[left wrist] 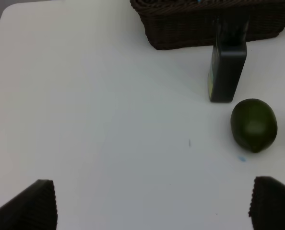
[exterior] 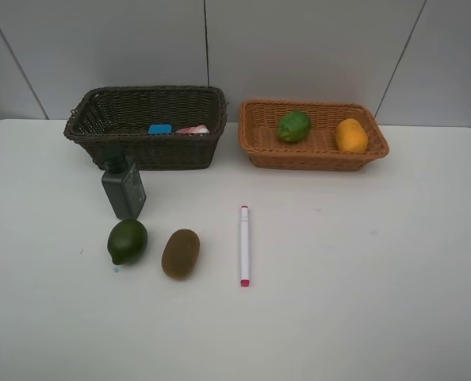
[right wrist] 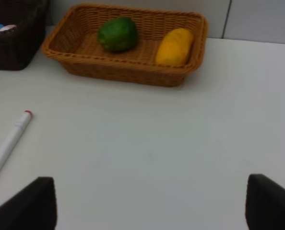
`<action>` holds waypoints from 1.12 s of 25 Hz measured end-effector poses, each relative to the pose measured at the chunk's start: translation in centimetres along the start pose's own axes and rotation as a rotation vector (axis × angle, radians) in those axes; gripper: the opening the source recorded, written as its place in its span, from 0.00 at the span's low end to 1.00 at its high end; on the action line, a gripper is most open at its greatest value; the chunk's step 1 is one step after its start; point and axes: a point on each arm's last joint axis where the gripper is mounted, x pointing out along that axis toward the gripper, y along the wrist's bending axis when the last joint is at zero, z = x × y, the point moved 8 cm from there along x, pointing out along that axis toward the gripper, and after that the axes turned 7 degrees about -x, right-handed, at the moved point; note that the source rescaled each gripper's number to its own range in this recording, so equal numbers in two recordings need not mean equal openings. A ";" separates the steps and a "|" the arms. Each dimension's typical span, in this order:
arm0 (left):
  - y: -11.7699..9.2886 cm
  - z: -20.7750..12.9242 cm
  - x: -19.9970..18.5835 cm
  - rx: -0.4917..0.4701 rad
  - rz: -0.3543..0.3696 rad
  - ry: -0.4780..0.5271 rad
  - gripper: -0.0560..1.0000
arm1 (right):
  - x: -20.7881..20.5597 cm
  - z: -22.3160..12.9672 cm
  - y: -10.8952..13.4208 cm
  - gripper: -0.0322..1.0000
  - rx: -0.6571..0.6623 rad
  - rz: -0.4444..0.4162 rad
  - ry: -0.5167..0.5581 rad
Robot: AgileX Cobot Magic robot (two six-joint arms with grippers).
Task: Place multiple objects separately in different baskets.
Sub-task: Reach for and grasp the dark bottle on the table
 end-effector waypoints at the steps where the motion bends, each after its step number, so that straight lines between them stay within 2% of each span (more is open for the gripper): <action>1: 0.0 0.0 0.0 0.000 0.000 0.000 1.00 | 0.0 0.0 -0.1 0.98 0.008 -0.018 0.003; 8: 0.0 0.0 0.0 0.000 0.000 0.000 1.00 | -0.1 -0.2 -1.0 0.98 0.062 -0.140 0.020; 18: 0.0 0.0 0.0 0.000 0.000 0.000 1.00 | -0.2 -0.3 -1.3 0.98 0.088 -0.192 0.028; 28: 0.0 0.0 0.0 0.000 0.000 0.000 1.00 | -0.2 -0.3 -1.4 0.98 0.090 -0.197 0.028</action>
